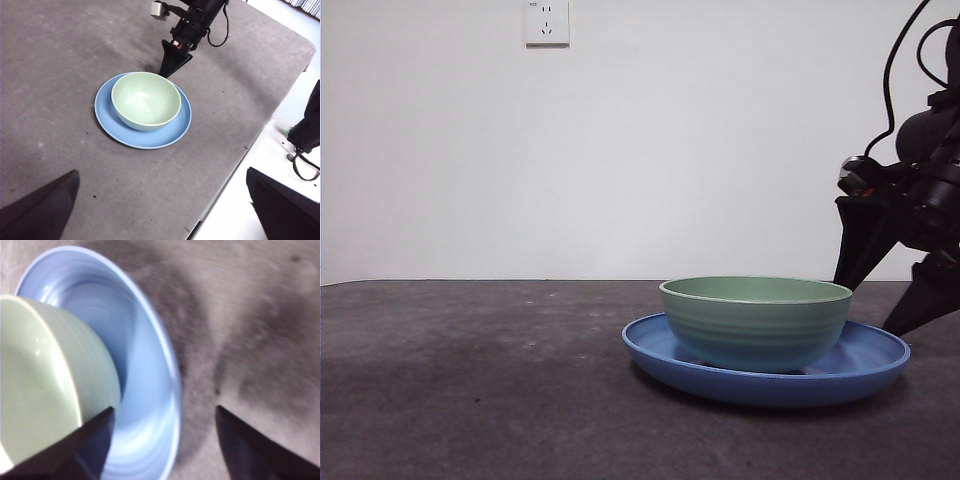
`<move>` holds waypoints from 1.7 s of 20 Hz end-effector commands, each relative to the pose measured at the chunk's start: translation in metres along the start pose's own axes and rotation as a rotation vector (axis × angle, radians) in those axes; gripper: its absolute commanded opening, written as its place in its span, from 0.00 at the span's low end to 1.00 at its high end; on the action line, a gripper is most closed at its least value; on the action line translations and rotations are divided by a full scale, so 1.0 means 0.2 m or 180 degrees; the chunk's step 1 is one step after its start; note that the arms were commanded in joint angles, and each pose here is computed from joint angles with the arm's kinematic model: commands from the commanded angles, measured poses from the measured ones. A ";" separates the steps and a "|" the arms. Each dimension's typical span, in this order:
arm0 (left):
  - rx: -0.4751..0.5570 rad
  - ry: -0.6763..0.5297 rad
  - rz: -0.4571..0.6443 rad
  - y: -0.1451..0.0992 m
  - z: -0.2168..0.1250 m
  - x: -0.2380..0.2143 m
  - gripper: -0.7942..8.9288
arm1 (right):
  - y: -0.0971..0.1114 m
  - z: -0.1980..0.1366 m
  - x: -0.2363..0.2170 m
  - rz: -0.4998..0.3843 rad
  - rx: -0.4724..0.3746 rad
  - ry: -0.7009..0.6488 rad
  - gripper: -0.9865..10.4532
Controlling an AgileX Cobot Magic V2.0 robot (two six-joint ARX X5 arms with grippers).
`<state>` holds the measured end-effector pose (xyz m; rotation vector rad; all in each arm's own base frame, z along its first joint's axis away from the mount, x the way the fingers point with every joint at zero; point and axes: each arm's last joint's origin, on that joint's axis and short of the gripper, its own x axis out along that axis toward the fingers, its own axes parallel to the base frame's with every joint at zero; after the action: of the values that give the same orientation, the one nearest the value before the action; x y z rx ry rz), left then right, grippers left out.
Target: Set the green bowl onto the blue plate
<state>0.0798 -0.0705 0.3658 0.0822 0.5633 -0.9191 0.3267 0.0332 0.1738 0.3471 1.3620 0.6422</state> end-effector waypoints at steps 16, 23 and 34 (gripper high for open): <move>0.0020 -0.0068 -0.0025 -0.01 0.02 -0.01 0.63 | 0.01 0.03 0.11 -0.0115 -0.0023 0.0156 0.17; 0.0020 -0.0067 -0.0025 -0.01 0.02 -0.01 0.63 | 0.01 0.03 0.11 -0.0296 0.0142 0.0175 0.09; 0.0019 -0.0062 -0.0025 -0.01 0.02 -0.01 0.63 | 0.19 0.18 0.01 -0.0265 0.0066 0.0012 0.09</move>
<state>0.0798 -0.0705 0.3658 0.0821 0.5629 -0.9191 0.3505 0.0652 0.2023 0.2850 1.3722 0.5550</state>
